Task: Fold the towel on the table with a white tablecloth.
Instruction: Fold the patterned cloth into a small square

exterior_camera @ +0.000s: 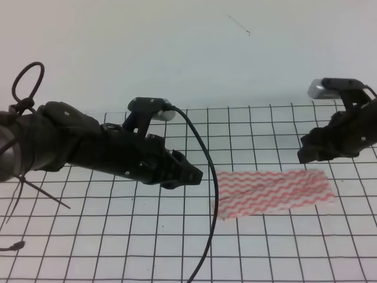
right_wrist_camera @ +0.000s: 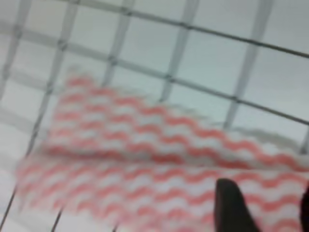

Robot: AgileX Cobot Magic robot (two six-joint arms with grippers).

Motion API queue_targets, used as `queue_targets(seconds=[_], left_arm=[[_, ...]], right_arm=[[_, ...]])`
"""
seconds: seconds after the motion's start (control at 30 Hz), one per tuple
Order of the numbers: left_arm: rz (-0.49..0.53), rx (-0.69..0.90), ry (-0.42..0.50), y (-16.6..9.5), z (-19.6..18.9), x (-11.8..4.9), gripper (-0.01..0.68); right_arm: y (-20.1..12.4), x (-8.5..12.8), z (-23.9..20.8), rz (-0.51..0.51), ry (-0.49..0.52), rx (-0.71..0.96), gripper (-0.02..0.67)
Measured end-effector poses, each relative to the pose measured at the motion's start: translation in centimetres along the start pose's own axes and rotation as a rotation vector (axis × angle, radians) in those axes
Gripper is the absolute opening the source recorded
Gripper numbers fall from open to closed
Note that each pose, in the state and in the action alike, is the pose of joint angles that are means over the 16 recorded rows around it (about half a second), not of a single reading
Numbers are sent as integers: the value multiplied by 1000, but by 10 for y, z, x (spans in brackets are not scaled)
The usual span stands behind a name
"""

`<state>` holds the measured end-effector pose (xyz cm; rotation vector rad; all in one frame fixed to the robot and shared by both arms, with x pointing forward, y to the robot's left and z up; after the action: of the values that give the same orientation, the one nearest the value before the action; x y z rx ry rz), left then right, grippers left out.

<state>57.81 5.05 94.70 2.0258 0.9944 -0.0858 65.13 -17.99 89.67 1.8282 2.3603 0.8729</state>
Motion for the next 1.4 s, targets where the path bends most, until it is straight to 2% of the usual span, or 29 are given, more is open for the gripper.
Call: queue_targets(seconds=[0.3, 0.47, 0.63, 0.8, 0.97, 1.13, 1.23, 1.4], left_arm=[[26, 23, -27, -4, 0, -5, 112], [41, 64, -41, -11, -1, -7, 56], [92, 135, -33, -23, 0, -8, 21], [178, 207, 6, -34, 3, -8, 51], [283, 240, 49, -37, 12, -11, 111], [388, 245, 58, -33, 31, -24, 148], [429, 242, 43, -27, 45, -32, 141], [486, 271, -13, -19, 71, -45, 89]], right_arm=[[-17, 49, 3, -370, 188, 115, 21], [-28, 75, 15, -498, 250, 168, 2], [-28, 84, 19, -497, 201, 184, 2], [-18, 80, 4, -468, 105, 161, 3], [-7, 61, -28, -427, -29, 129, 2], [-1, 41, -65, -396, -135, 102, 2], [0, 27, -85, -355, -184, 89, 2], [2, 7, -113, -256, -228, 54, 1]])
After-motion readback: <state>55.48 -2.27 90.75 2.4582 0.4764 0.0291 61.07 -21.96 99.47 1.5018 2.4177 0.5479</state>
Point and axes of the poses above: a point on each arm's last joint axis where the gripper is mounted, z pointing out along that axis toward the gripper, x along the wrist's bending axis when the last joint is at zero, y = z × x, the point moved 9 cm from there along z, pointing out along that axis toward the gripper, and after that the axes turned 5 degrees about z, right-handed, at the moved point
